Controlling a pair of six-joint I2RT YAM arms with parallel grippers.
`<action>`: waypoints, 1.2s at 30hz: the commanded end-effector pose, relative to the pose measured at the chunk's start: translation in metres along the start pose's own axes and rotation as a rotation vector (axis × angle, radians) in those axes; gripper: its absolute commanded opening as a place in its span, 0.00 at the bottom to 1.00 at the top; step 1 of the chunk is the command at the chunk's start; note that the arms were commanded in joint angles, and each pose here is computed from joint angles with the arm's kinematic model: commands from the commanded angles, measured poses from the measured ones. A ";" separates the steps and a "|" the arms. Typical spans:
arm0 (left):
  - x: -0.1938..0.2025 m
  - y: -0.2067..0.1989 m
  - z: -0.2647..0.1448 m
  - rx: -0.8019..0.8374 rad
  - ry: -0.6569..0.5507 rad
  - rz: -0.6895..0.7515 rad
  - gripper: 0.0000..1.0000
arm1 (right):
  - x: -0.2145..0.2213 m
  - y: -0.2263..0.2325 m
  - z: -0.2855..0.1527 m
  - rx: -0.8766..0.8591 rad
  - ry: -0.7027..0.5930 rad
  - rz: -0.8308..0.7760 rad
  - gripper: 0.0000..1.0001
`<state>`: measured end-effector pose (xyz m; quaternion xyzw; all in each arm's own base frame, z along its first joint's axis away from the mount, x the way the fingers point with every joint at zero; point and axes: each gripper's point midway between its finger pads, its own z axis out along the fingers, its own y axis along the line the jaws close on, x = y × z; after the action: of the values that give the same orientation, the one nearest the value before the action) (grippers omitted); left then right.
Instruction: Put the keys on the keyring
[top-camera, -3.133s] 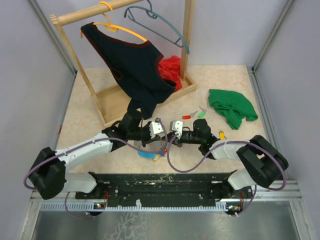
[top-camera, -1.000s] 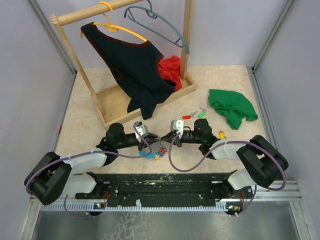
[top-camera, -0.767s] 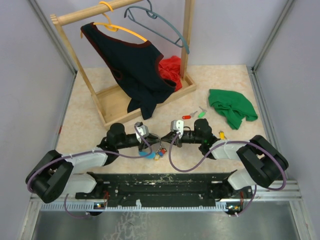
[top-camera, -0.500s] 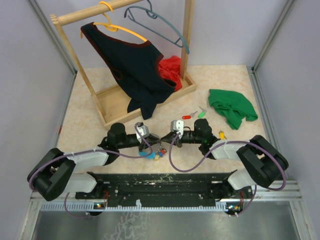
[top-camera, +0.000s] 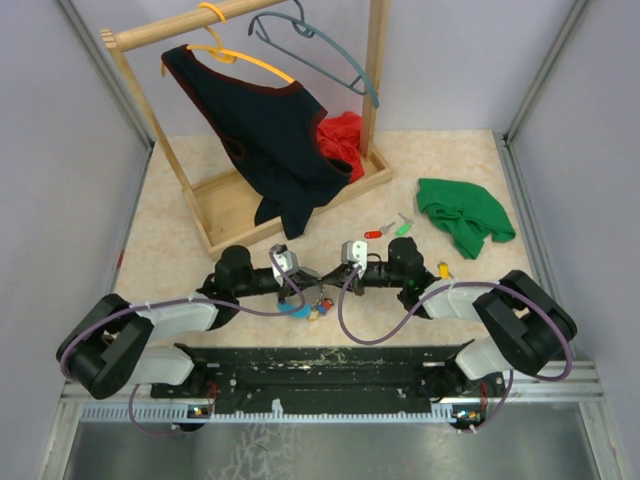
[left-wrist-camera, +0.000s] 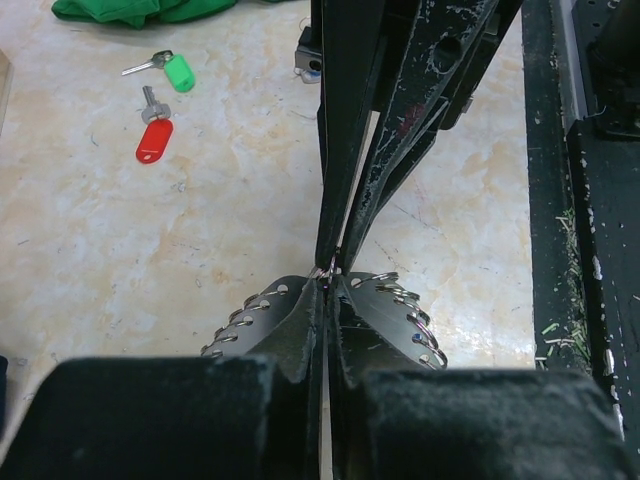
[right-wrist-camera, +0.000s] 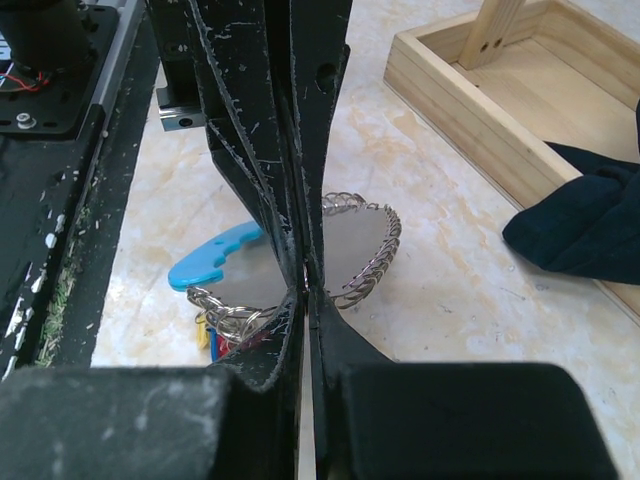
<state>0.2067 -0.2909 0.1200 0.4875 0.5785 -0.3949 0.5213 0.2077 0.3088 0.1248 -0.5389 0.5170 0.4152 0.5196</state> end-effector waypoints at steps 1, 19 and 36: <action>-0.005 0.003 -0.002 -0.010 -0.020 0.036 0.00 | -0.026 -0.011 -0.002 0.029 -0.055 -0.067 0.10; -0.007 -0.003 -0.008 0.005 -0.027 0.106 0.00 | -0.001 -0.014 -0.010 0.066 0.036 0.010 0.38; -0.004 -0.008 -0.007 0.042 -0.011 0.104 0.00 | -0.013 -0.015 0.006 0.007 -0.042 0.084 0.27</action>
<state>0.1985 -0.2843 0.1187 0.5158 0.5565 -0.3780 0.5305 0.2153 0.3067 0.1050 -0.5069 0.5706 0.4302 0.4821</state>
